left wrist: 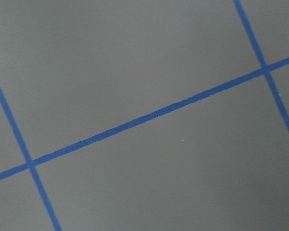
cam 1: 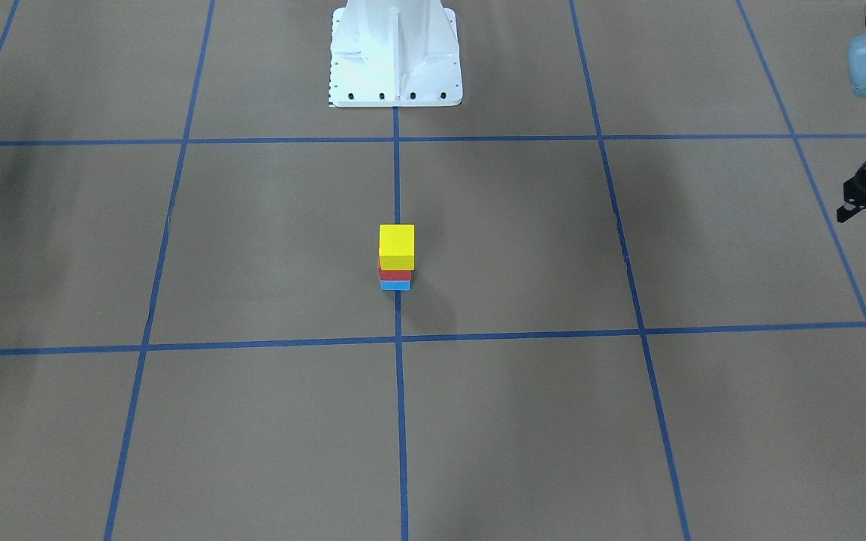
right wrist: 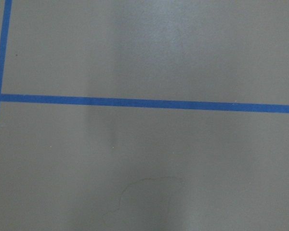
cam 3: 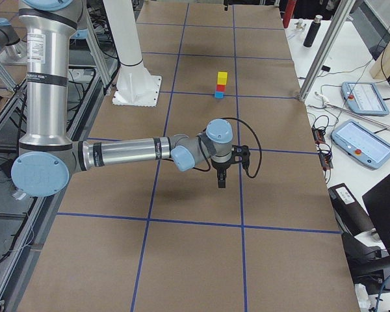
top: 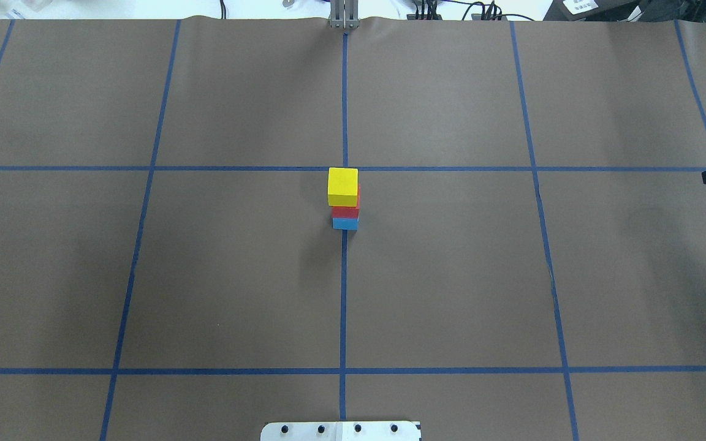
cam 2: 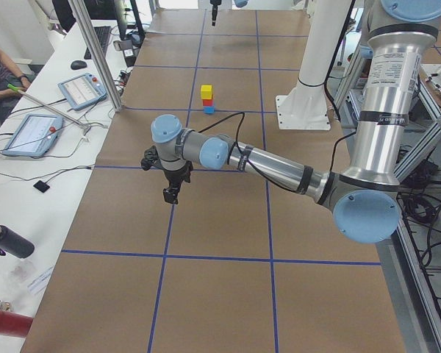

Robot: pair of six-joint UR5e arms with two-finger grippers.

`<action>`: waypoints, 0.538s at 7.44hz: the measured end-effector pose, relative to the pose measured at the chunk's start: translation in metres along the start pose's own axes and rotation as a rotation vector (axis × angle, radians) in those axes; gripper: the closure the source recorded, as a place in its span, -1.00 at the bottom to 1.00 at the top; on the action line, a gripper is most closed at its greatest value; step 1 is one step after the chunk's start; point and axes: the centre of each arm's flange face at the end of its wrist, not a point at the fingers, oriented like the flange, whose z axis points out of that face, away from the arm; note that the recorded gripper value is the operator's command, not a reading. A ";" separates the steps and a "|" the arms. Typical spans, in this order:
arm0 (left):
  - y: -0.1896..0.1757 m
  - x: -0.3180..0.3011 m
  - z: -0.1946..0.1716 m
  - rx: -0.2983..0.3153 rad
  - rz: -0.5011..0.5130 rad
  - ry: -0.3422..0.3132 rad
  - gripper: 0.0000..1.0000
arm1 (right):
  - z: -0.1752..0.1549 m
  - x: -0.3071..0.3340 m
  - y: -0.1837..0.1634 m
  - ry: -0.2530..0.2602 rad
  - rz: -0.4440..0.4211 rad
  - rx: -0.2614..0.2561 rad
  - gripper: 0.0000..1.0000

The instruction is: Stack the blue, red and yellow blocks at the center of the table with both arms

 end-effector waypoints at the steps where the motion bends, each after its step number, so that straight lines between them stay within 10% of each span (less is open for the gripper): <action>1: 0.003 -0.014 0.000 -0.002 -0.010 0.000 -1.00 | -0.007 0.024 -0.012 -0.028 -0.002 -0.018 -1.00; 4: 0.009 -0.039 0.009 -0.024 -0.055 -0.004 -1.00 | -0.024 0.022 -0.064 0.021 -0.057 -0.111 -1.00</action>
